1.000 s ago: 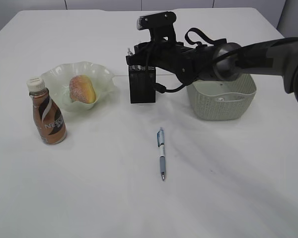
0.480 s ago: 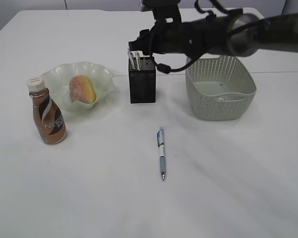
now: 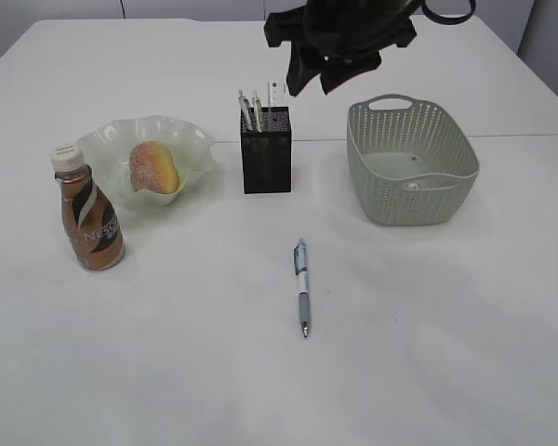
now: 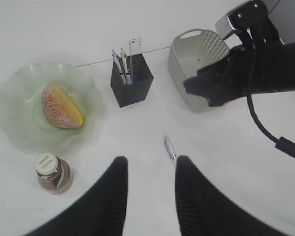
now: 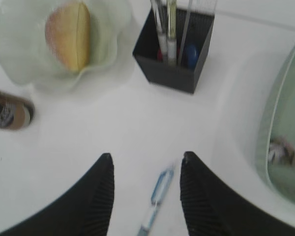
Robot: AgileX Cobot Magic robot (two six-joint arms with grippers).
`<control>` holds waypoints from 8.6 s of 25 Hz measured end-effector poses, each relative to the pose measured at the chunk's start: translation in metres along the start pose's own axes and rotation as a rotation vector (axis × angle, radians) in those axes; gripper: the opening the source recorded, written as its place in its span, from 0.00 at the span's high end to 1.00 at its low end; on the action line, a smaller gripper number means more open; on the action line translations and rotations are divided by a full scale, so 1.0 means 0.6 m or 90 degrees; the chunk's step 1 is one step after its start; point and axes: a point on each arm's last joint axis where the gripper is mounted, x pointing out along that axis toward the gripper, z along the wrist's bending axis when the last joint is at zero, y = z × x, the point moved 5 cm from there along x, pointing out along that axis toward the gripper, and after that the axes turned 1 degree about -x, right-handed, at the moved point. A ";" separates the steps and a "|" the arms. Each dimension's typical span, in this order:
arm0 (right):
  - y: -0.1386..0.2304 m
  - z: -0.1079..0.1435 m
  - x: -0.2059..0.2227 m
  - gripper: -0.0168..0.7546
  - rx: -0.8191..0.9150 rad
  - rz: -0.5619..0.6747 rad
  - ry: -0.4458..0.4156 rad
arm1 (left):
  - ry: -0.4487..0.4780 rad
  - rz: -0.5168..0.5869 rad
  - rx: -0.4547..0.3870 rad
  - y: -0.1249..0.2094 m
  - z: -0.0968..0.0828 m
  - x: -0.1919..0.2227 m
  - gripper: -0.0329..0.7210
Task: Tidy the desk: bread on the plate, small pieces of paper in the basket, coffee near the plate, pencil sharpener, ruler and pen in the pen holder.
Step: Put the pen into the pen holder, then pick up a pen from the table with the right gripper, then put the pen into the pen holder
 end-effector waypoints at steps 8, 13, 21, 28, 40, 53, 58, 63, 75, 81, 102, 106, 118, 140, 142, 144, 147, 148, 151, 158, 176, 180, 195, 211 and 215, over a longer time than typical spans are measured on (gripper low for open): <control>0.052 0.009 -0.013 0.51 0.016 0.143 -0.022 | 0.003 0.001 -0.011 0.000 -0.001 0.000 0.64; 0.055 0.016 -0.012 0.51 0.053 0.150 -0.035 | -0.049 -0.012 -0.004 -0.004 0.018 -0.001 0.64; 0.089 0.009 0.013 0.51 0.138 0.203 -0.016 | -0.138 0.044 -0.050 0.030 0.091 0.030 0.64; 0.095 0.007 0.019 0.51 0.145 0.211 -0.010 | -0.181 0.287 -0.063 0.190 0.140 0.147 0.64; 0.109 0.001 0.051 0.51 0.155 0.238 0.016 | -0.197 0.337 -0.051 0.232 0.154 0.165 0.64; 0.177 0.016 0.177 0.37 0.203 0.341 0.035 | -0.208 0.337 -0.035 0.231 0.159 0.164 0.64; 0.201 0.015 0.207 0.37 0.195 0.370 0.053 | -0.209 0.336 -0.035 0.231 0.159 0.164 0.64; 0.217 0.008 0.228 0.37 0.194 0.388 0.074 | -0.209 0.336 -0.034 0.231 0.160 0.164 0.64; 0.232 -0.012 0.247 0.37 0.184 0.398 0.121 | -0.209 0.336 -0.034 0.231 0.160 0.164 0.64; 0.240 -0.014 0.256 0.37 0.188 0.407 0.125 | -0.209 0.336 -0.034 0.231 0.160 0.164 0.64; 0.247 -0.002 0.261 0.47 0.205 0.411 0.136 | -0.207 0.337 -0.027 0.231 0.160 0.164 0.64; 0.247 -0.002 0.263 0.47 0.205 0.413 0.136 | -0.207 0.337 -0.027 0.231 0.160 0.164 0.64; 0.246 -0.008 0.264 0.87 0.187 0.407 0.155 | -0.205 0.338 -0.019 0.231 0.160 0.164 0.64; 0.132 0.036 0.151 0.88 -0.016 0.211 0.137 | -0.204 0.338 -0.020 0.231 0.159 0.164 0.64; 0.113 0.039 0.134 0.88 -0.034 0.172 0.130 | -0.204 0.338 -0.020 0.231 0.159 0.164 0.64; 0.090 0.043 0.114 0.88 -0.053 0.124 0.123 | -0.203 0.338 -0.020 0.231 0.159 0.164 0.64; 0.057 0.051 0.090 0.88 -0.071 0.050 0.108 | -0.202 0.338 -0.021 0.231 0.159 0.164 0.64; 0.048 0.052 0.086 0.88 -0.078 0.026 0.106 | -0.202 0.338 -0.021 0.231 0.159 0.164 0.64; 0.023 0.054 0.072 0.88 -0.105 -0.037 0.108 | -0.202 0.338 -0.021 0.231 0.159 0.164 0.64; -0.034 0.061 0.041 0.88 -0.170 -0.188 0.116 | -0.202 0.338 -0.021 0.231 0.159 0.164 0.64; -0.043 0.018 0.029 0.88 -0.281 -0.434 0.075 | -0.204 0.338 -0.018 0.231 0.159 0.164 0.64; -0.051 0.006 0.013 0.88 -0.210 -0.542 0.003 | -0.205 0.338 -0.018 0.231 0.159 0.164 0.64; -0.049 -0.082 0.071 0.88 -0.125 -0.634 -0.089 | -0.194 0.340 -0.026 0.232 0.154 0.165 0.64; -0.061 -0.089 0.167 0.88 -0.254 -0.574 -0.061 | -0.190 0.340 -0.028 0.232 0.153 0.166 0.64; -0.056 -0.094 0.179 0.88 -0.257 -0.557 -0.051 | -0.189 0.340 -0.029 0.232 0.153 0.166 0.64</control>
